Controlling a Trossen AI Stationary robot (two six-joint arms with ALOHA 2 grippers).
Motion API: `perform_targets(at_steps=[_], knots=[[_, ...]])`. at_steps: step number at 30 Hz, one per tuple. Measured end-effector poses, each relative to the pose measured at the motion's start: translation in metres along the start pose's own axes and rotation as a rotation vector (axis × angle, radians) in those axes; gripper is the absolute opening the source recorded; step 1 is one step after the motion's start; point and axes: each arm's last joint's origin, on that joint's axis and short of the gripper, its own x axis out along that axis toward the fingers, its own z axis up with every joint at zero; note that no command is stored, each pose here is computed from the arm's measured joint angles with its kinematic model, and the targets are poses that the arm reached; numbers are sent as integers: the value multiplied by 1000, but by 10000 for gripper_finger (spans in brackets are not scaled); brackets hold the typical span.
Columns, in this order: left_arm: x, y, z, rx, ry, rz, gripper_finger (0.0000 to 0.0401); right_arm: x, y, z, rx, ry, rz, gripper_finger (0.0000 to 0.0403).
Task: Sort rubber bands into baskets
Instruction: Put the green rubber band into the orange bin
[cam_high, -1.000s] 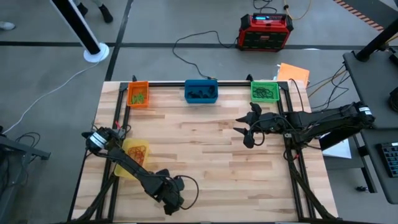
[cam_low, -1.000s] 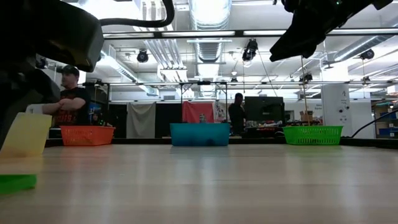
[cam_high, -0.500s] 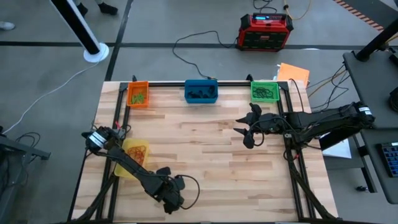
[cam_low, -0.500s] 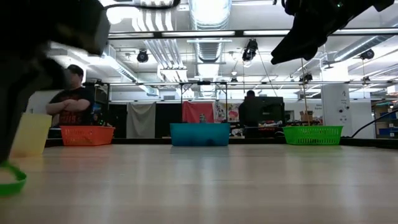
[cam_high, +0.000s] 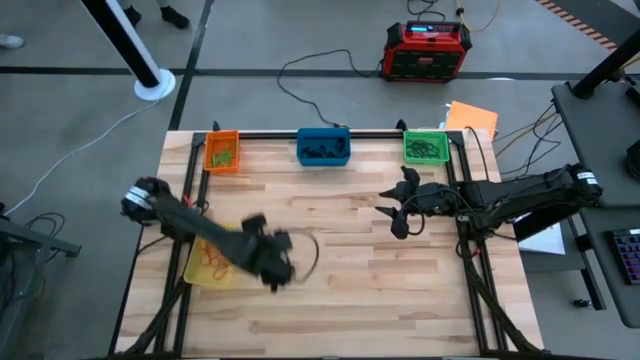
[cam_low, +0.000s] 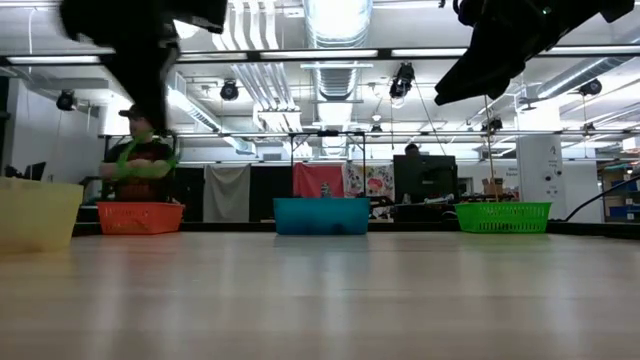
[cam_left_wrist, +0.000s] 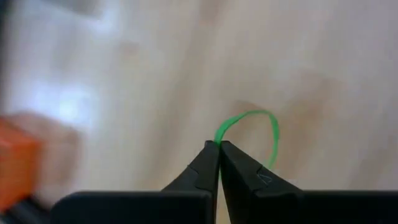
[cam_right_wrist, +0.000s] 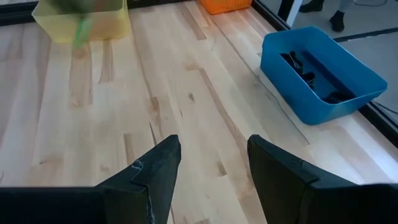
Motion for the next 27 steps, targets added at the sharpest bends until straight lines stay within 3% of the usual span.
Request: perform_targets(at_steps=[8, 13, 17, 22, 27], knots=[[3, 136, 20, -80, 11, 94, 0, 0, 0, 0, 1, 0, 0, 182], [19, 229, 9, -273, 43, 175, 0, 0, 0, 1, 5, -6, -3, 182], [37, 290, -9, -509, 43, 262, 0, 0, 0, 1, 7, -13, -6, 182], [56, 336, -33, -720, 114, 341, 0, 0, 0, 2, 9, -18, -5, 182], [66, 346, -31, -731, 136, 369, 0, 0, 0, 2, 10, -21, -5, 182]])
